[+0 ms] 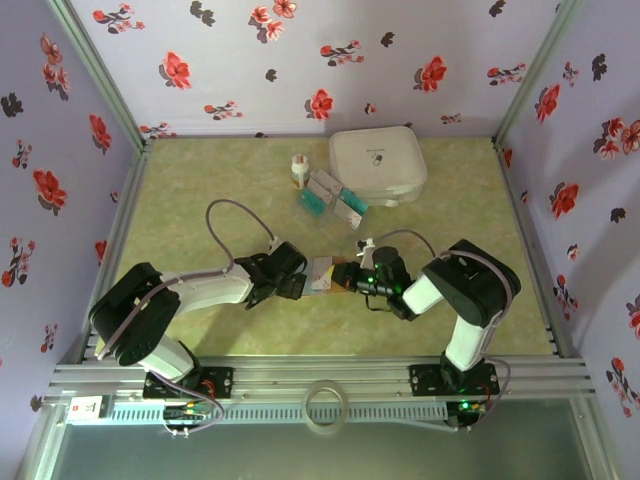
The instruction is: Put the credit cards into the card holder
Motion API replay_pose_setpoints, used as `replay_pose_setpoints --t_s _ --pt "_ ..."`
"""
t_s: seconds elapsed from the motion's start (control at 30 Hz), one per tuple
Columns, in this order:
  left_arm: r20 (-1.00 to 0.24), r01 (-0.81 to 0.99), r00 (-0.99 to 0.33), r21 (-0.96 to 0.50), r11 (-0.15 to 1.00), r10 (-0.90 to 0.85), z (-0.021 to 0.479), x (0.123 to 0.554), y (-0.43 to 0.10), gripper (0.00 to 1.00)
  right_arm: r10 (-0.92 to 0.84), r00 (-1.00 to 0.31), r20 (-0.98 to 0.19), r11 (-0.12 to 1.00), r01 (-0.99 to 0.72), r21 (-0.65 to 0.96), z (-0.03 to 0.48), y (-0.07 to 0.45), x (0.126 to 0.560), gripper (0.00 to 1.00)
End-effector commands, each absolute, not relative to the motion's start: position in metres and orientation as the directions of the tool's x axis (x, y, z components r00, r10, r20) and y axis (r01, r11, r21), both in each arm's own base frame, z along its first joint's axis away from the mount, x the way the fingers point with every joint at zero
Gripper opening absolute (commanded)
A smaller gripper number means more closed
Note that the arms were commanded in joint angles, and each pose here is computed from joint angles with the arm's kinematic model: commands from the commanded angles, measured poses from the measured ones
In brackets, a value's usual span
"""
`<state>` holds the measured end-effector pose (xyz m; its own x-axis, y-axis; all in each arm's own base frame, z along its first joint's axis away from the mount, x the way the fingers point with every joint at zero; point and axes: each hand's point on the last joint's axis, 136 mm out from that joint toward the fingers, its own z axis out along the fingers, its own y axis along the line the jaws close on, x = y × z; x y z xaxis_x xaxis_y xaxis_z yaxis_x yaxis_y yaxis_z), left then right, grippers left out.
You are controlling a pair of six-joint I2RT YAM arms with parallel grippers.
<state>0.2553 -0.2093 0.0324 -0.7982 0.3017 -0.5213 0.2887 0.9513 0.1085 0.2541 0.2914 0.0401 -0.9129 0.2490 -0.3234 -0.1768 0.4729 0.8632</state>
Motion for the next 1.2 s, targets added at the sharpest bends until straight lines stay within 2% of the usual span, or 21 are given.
replay_pose_setpoints --t_s 0.0,1.17 --pt "-0.491 0.279 -0.811 0.155 0.948 0.319 0.027 0.247 -0.194 1.0 0.228 -0.924 -0.306 0.464 -0.173 0.869 0.033 0.291 0.248 0.0" --pt "-0.486 0.284 -0.811 0.16 0.945 0.326 0.025 0.248 -0.196 1.0 0.201 -0.944 -0.264 0.462 -0.146 0.875 0.02 0.291 0.245 0.0"
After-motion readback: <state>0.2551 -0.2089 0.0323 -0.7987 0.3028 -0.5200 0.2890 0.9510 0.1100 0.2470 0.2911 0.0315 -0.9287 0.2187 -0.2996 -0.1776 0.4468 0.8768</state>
